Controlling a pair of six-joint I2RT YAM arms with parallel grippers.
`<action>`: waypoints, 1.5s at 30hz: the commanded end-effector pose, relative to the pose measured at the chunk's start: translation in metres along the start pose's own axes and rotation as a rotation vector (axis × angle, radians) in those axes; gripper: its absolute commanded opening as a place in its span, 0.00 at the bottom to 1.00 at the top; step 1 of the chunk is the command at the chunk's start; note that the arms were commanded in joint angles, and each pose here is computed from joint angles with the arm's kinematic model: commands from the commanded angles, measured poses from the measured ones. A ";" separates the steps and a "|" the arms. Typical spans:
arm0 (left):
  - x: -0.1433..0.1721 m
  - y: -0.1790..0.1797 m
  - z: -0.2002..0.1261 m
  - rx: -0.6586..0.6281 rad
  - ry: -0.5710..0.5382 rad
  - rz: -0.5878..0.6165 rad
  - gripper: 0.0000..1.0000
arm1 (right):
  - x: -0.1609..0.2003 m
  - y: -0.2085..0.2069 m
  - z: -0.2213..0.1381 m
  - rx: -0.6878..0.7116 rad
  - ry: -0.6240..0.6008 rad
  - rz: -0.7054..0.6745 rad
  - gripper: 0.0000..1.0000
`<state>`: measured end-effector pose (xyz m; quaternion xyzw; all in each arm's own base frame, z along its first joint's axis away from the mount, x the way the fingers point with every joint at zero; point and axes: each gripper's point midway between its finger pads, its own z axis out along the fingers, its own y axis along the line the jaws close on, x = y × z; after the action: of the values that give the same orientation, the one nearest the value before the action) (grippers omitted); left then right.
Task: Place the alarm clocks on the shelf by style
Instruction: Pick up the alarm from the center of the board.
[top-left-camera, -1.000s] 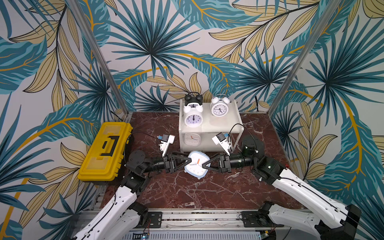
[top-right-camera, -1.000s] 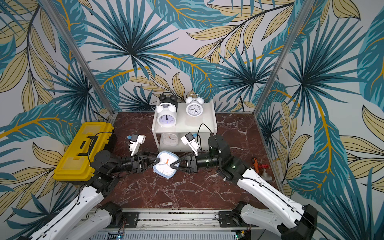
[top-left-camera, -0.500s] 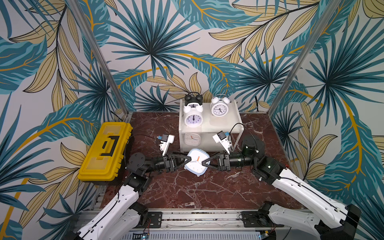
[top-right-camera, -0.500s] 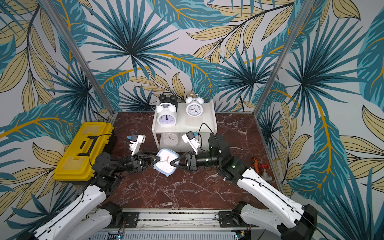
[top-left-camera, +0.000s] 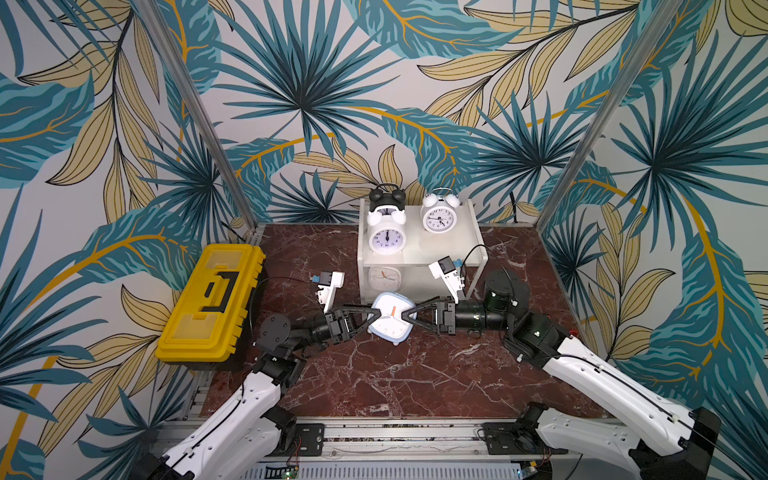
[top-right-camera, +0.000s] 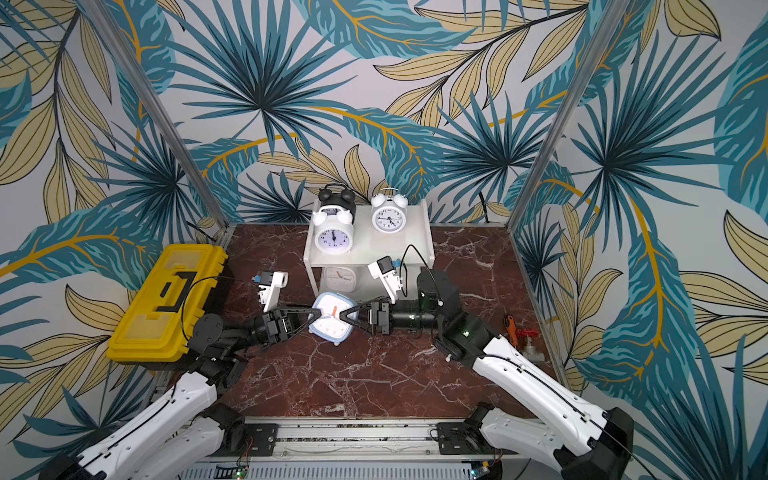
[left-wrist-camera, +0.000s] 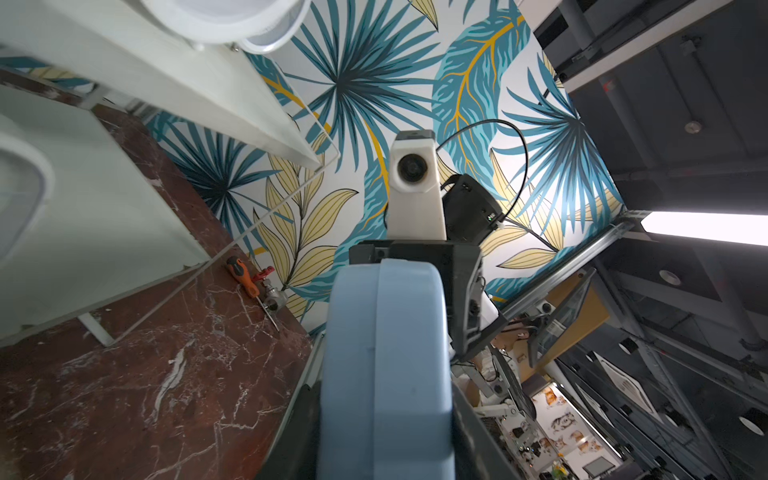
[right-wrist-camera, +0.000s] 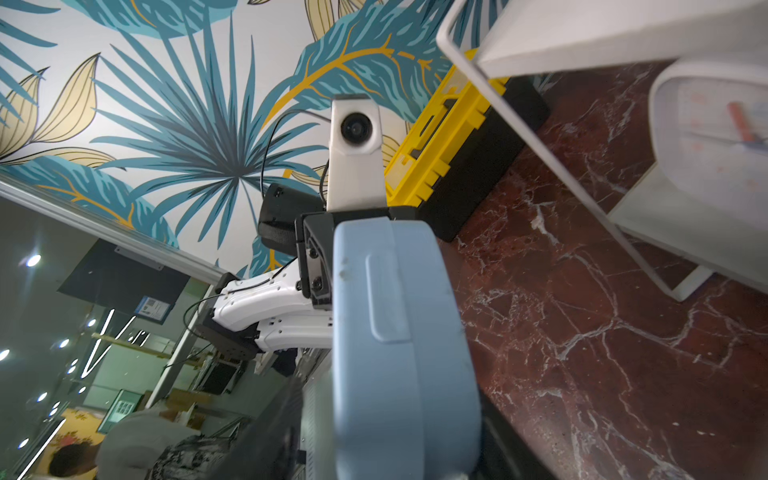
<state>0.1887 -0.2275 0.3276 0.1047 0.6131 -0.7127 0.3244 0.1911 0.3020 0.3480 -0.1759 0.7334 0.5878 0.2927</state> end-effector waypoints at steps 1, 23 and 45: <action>-0.014 0.002 -0.007 0.013 -0.125 -0.006 0.25 | -0.023 0.001 -0.012 0.041 -0.187 -0.008 0.80; -0.016 0.012 -0.022 0.038 -0.253 -0.057 0.24 | 0.000 -0.023 0.019 0.050 -0.301 0.082 0.69; 0.002 0.025 -0.014 -0.003 -0.136 -0.076 0.64 | 0.005 -0.022 0.021 0.084 -0.243 0.054 0.20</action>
<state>0.2065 -0.2099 0.3104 0.0054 0.5821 -0.7338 0.3502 0.2093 0.3208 0.3182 -0.0542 0.7195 0.5906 0.3613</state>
